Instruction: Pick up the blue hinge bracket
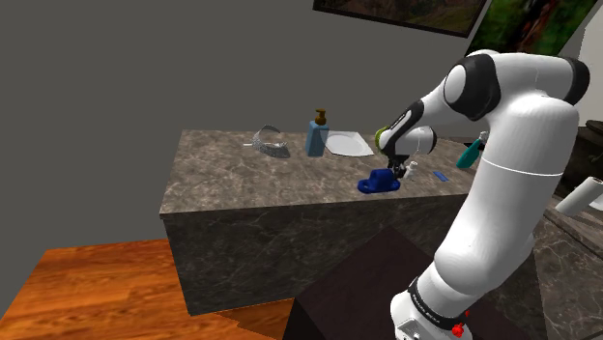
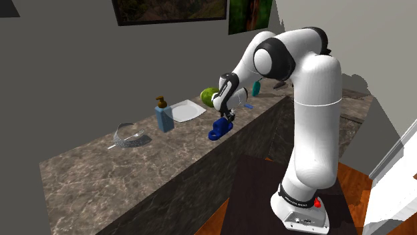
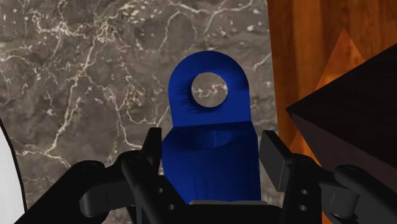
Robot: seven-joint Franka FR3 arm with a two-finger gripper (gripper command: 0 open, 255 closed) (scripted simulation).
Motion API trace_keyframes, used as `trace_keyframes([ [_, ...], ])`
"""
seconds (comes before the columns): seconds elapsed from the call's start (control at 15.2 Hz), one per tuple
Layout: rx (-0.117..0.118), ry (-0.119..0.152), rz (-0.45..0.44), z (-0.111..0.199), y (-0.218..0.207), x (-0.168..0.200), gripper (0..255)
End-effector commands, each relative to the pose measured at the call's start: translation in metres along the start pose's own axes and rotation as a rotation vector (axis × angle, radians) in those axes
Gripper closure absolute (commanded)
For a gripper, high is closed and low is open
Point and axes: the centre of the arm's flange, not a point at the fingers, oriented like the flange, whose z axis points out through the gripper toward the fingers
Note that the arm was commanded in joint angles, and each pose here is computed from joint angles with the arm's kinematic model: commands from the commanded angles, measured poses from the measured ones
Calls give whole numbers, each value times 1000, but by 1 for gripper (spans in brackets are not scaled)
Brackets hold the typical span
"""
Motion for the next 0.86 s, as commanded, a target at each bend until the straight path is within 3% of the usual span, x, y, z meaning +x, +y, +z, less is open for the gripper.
trace_keyframes([
  [0.0, 0, 0, 0, -10, 2, -1, 255],
  [0.79, 0, 0, 0, -62, 12, -11, 255],
])
